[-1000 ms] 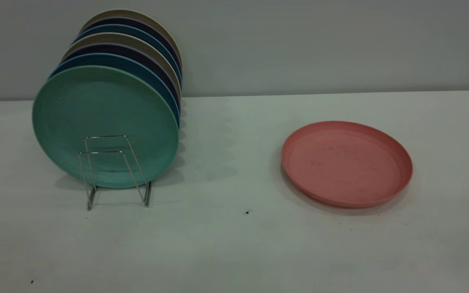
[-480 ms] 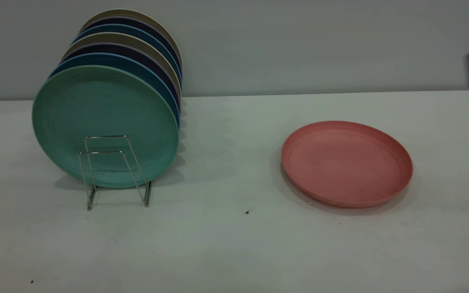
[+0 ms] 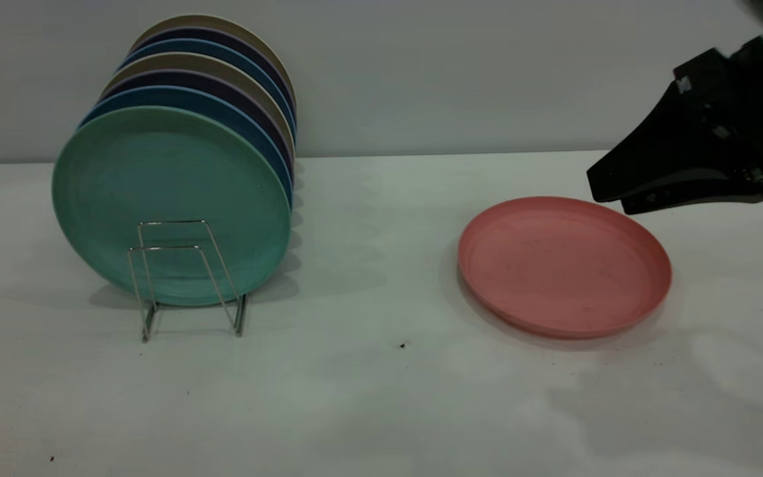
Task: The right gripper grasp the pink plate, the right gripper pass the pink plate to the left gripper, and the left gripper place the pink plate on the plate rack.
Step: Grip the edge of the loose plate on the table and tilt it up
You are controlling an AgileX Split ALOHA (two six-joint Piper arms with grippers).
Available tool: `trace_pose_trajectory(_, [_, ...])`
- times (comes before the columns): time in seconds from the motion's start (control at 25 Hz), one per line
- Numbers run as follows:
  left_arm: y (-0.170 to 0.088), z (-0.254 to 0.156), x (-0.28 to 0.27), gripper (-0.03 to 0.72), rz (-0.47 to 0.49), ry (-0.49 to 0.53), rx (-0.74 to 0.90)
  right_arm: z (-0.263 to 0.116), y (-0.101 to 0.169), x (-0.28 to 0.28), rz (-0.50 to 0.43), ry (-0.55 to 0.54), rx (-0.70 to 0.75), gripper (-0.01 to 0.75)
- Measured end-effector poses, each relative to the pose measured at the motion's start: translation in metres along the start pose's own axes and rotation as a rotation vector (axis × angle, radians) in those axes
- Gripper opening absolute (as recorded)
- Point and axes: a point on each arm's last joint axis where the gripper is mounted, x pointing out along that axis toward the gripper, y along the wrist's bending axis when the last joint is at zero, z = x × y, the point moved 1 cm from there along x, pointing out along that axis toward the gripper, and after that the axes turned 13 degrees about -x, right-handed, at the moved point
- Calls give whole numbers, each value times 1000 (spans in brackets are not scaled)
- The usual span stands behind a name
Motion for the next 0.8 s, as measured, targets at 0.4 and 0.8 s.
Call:
trace_pose_trajectory(0.4, [0,-1,0,471,-4,12,0,-8,-123,-5,-75,-8,252,363])
trace_pose_trajectory(0.8, [-1,-2,0,471,-7,24,0,-28,-181,38,-110,55,301,363])
